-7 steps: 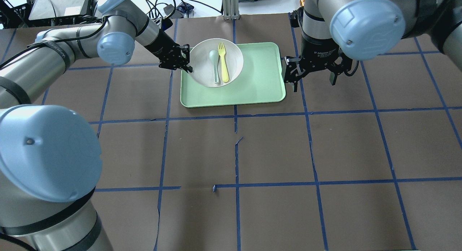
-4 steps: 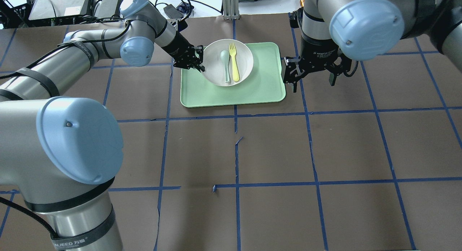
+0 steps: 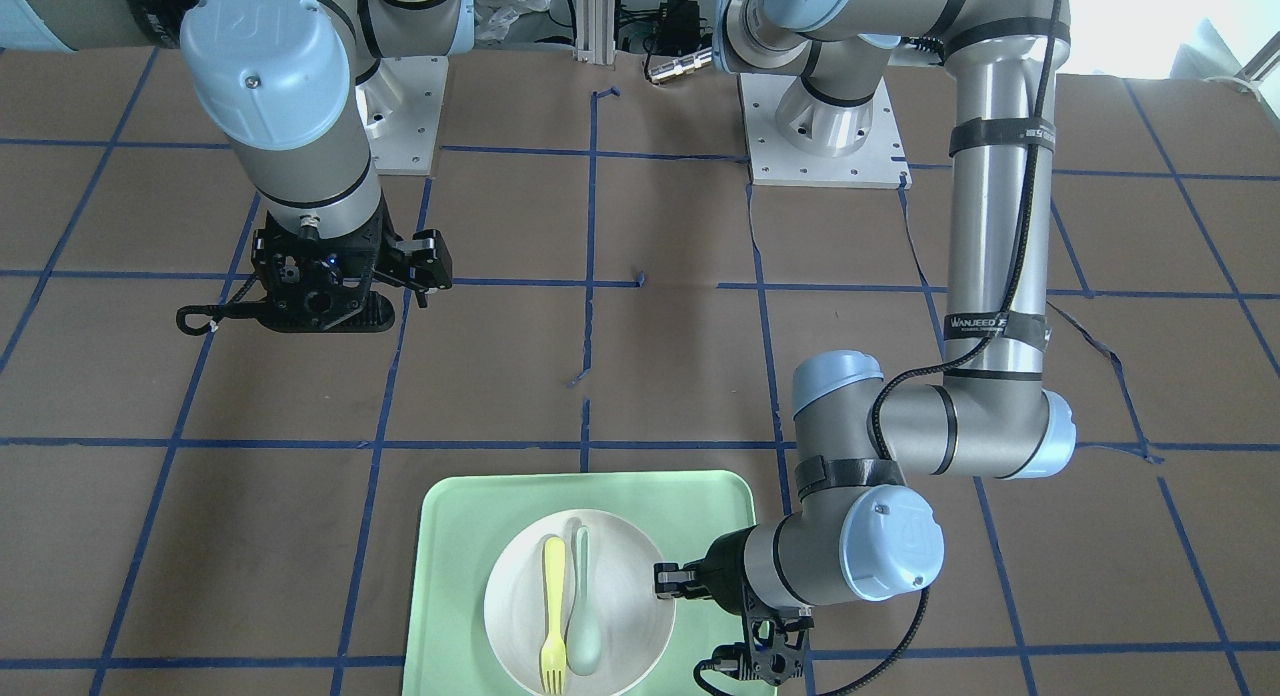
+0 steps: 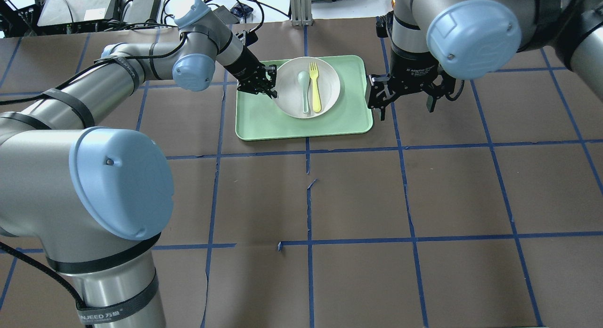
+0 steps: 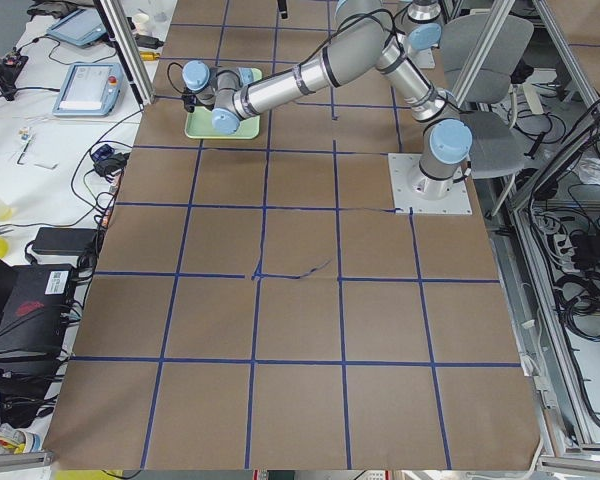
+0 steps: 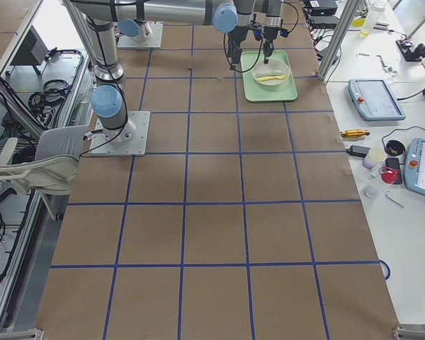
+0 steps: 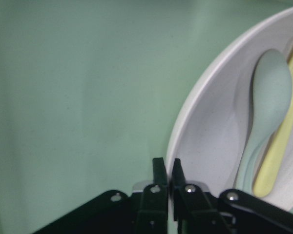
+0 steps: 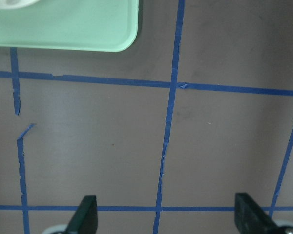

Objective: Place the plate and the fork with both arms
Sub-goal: 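Open the left gripper and lift away while the right gripper moves toward the plate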

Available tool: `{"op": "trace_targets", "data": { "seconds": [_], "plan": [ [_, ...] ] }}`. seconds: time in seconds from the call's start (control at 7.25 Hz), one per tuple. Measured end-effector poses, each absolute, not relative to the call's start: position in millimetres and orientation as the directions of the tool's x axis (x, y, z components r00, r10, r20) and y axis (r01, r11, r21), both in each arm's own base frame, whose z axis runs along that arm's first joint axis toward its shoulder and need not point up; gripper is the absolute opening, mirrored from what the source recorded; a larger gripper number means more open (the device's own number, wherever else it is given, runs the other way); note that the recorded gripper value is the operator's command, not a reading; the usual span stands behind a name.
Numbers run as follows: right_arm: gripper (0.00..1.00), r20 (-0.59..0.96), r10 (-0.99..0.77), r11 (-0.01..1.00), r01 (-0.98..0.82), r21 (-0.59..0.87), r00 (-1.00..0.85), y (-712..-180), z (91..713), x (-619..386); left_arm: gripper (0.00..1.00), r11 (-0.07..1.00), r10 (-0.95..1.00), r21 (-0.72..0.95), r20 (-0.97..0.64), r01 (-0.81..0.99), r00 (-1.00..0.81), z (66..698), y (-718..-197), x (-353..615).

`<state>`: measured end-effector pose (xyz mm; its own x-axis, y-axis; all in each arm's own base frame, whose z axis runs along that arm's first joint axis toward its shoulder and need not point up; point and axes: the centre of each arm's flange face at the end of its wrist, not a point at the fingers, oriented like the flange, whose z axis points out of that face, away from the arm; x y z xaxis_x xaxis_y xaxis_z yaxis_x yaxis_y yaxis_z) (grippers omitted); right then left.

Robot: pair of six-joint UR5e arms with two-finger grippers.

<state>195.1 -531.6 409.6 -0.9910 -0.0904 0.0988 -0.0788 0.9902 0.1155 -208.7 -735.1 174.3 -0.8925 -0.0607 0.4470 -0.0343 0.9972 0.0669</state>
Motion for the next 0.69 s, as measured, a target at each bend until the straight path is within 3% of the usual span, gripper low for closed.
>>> {"op": "trace_targets", "data": {
  "seconds": [0.41, 0.69],
  "plan": [
    [1.00, 0.092, -0.080, 0.997, -0.079, 0.010, -0.993, -560.7, 409.8, 199.8, 1.00, 0.999, -0.023, -0.013, 0.406, -0.030, -0.914, 208.1, -733.3, -204.6],
    [1.00, 0.050, -0.083, 0.996, -0.085, -0.040, -0.995, -598.0, 406.0, 210.4, 1.00, 1.000, -0.010, -0.014, 0.199, -0.013, -0.980, 233.1, -717.7, -176.7]
  ]
}}
